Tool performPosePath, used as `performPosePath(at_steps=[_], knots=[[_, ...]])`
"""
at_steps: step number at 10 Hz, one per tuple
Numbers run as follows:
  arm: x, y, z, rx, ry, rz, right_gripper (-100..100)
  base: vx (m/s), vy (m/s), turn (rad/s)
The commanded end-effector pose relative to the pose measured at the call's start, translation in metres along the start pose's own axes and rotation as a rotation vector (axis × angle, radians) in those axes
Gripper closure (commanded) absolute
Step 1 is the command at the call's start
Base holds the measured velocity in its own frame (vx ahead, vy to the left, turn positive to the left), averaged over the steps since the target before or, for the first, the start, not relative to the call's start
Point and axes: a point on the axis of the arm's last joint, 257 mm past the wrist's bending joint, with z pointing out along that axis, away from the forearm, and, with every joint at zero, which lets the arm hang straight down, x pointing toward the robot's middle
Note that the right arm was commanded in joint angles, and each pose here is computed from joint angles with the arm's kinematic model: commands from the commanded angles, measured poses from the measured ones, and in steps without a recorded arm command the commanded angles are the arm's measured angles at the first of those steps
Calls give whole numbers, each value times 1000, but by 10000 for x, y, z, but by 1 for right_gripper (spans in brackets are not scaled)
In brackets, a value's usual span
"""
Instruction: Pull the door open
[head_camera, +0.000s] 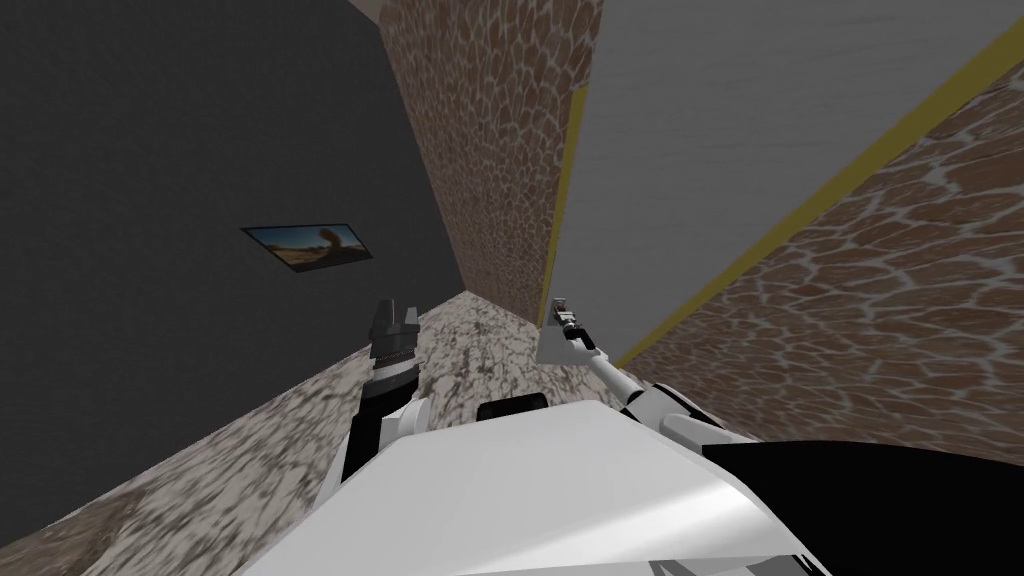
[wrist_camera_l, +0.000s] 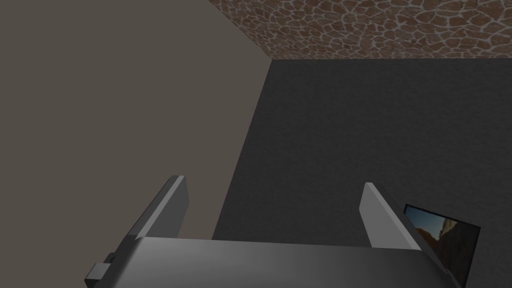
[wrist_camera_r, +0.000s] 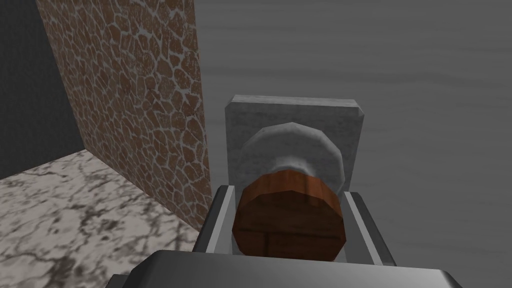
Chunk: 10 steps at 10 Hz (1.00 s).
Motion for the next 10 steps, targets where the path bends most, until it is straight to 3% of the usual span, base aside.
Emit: performPosePath(at_steps=[1, 2, 10], knots=[[2, -55, -8, 19, 1, 3, 100, -191, -64, 64], [-14, -37, -9, 12, -3, 0, 100, -86, -26, 24], [1, -245, -123, 114, 1, 2, 100, -196, -77, 93]])
